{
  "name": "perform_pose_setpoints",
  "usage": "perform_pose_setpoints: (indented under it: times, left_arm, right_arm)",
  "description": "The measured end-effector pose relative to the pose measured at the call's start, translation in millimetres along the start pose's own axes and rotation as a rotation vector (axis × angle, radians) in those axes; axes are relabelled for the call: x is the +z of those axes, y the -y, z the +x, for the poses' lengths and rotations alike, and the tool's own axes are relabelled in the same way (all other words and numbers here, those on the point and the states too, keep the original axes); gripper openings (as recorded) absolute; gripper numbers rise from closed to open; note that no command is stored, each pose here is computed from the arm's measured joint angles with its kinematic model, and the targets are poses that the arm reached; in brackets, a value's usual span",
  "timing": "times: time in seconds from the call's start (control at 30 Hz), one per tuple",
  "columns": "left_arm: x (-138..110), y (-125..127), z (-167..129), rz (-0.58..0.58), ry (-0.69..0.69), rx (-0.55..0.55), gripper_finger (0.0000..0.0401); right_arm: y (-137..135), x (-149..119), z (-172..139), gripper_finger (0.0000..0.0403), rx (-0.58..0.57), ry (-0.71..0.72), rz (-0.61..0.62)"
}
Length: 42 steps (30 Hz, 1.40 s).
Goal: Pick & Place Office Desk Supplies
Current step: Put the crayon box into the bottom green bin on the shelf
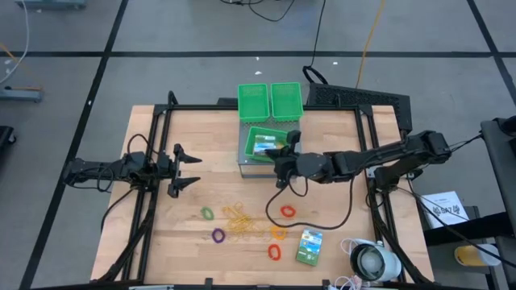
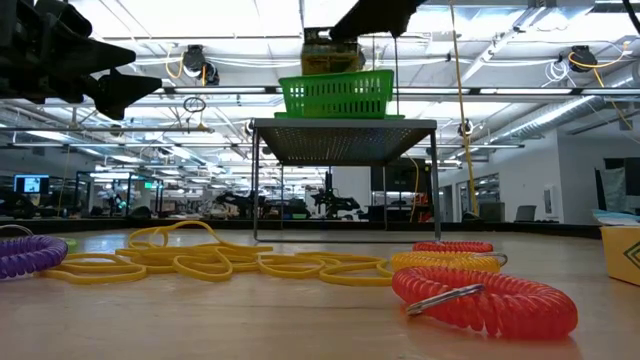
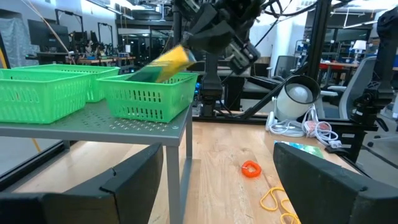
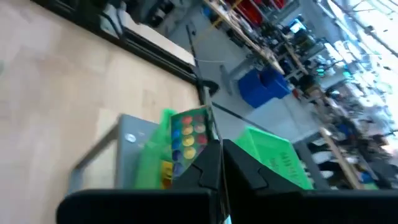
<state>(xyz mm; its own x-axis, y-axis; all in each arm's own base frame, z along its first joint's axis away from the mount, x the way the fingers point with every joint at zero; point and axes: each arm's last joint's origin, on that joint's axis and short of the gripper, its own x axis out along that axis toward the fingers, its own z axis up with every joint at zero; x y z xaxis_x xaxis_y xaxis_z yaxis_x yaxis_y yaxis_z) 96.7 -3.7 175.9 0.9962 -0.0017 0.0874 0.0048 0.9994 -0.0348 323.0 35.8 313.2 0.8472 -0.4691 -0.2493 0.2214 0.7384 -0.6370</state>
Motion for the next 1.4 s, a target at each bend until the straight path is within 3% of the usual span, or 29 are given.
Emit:
perform_pose_setpoints:
  times: [0.33,0.63,0.8,1.13,1.4]
  left_arm:
    - [0,0,0,0.0,0.0,0.0,0.031]
    - [0,0,0,0.0,0.0,0.0,0.031]
    - [0,0,0,0.0,0.0,0.0,0.031]
    - [0,0,0,0.0,0.0,0.0,0.031]
    - [0,0,0,0.0,0.0,0.0,0.031]
  right_arm:
    - [27,14,-17,0.0,0.056,0.18,0.257]
    - [43,4,-17,0.0,0.042,0.124,0.42]
    - [49,-10,-9,0.0,0.04,0.026,0.519]
    - [67,-18,-11,0.0,0.268,0.051,0.749]
    - [74,-20,-21,0.0,0.26,0.03,0.782]
